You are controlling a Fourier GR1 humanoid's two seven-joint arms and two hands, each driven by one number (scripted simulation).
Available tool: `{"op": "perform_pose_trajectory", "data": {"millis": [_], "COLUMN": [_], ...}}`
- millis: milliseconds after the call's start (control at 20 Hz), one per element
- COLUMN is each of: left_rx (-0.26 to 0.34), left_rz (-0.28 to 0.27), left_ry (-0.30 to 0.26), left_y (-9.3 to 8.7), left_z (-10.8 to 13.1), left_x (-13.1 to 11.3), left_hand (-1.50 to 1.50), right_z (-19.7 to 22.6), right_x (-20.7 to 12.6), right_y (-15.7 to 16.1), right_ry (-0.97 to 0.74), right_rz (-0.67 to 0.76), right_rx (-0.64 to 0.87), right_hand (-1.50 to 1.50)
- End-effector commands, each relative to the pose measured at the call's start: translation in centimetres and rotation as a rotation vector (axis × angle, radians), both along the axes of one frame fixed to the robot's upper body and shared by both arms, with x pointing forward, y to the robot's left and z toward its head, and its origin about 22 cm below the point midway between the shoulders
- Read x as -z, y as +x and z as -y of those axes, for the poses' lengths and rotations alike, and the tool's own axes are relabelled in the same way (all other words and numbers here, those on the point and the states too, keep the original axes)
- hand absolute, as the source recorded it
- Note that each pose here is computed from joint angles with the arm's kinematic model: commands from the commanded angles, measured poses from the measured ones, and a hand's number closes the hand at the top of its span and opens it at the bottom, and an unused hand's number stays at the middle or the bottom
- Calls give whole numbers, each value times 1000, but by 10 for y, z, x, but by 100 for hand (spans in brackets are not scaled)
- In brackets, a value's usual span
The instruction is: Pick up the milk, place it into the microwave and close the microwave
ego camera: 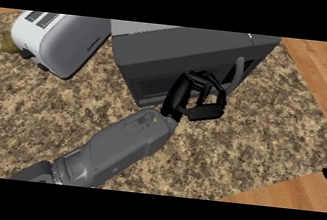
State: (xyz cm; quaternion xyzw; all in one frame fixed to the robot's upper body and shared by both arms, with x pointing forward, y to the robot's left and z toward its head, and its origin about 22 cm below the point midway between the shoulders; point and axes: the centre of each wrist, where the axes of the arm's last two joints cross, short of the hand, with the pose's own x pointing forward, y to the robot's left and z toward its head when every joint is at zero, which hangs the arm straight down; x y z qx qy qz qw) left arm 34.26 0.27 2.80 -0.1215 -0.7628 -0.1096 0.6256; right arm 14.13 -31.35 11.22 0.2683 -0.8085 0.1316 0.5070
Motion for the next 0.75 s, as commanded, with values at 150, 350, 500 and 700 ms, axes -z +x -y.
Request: {"op": "perform_pose_trajectory", "data": {"millis": [150,350,500,700], "left_rx": [-120,-123,-137,-137], "left_rz": [22,32,30,39], "left_ry": [-14,-22,-26,-36], "left_y": [22,24,22,22], "left_z": [-9,-10,-9,-10], "left_x": [-9,-9,-7,-7], "left_hand": [150,150,150,150], "right_z": [-2,-2,-4,-3], "right_x": [-7,-10,-11,-10], "right_y": [0,1,-1,-1], "right_ry": [-4,-7,-7,-20], "right_rz": [9,14,11,-4], "right_rx": [-42,-46,-63,-63], "right_hand": [-150,-150,-150,-150]}}
